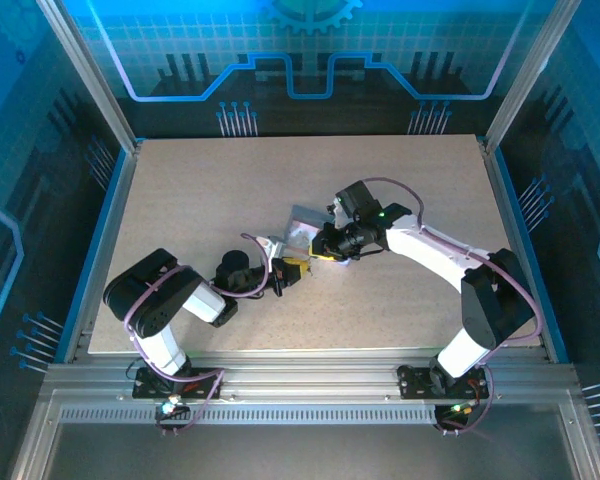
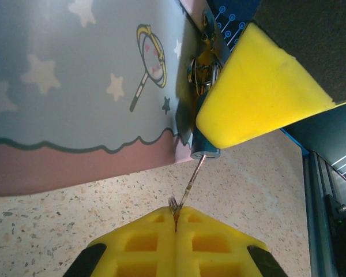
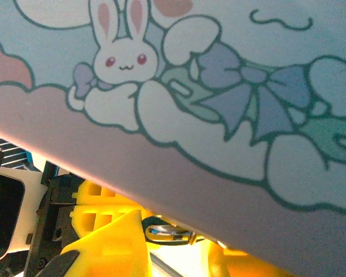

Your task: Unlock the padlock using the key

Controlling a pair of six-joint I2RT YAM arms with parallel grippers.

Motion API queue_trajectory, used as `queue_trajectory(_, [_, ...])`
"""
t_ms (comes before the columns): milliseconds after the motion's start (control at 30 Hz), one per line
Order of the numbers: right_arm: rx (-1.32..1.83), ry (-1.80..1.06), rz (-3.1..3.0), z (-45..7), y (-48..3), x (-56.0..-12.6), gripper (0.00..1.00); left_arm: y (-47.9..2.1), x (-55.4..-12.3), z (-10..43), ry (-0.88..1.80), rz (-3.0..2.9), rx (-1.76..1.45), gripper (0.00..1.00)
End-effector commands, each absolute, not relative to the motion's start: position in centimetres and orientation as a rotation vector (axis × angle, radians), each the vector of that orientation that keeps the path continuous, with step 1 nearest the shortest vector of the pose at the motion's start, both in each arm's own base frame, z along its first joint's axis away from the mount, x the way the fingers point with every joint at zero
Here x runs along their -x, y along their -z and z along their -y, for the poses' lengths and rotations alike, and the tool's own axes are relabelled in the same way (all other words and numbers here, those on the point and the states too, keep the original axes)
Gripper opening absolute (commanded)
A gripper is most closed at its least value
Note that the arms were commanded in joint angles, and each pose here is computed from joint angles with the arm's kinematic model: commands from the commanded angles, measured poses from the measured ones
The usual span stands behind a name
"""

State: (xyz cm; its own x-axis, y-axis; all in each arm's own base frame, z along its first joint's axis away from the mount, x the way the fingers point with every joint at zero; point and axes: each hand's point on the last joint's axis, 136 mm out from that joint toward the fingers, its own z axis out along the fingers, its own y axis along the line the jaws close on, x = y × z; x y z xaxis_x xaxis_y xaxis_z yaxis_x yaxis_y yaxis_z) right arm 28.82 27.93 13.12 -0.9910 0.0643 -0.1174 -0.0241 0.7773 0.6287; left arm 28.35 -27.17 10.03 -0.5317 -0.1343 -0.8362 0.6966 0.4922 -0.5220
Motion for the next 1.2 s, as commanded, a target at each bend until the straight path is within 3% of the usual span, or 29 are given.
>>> queue_trajectory(0, [0.024,-1.062,-2.767,-28.1,-16.0,-29.0,0.00,-10.3,-28.2,27.5,1.180,-1.816,-0.487,0.00])
queue_trajectory(1167, [0.000,-1.067,-2.740,-27.7,-15.9,-29.6,0.00,-11.1,-27.2,27.5,1.268,-1.796,-0.452,0.00])
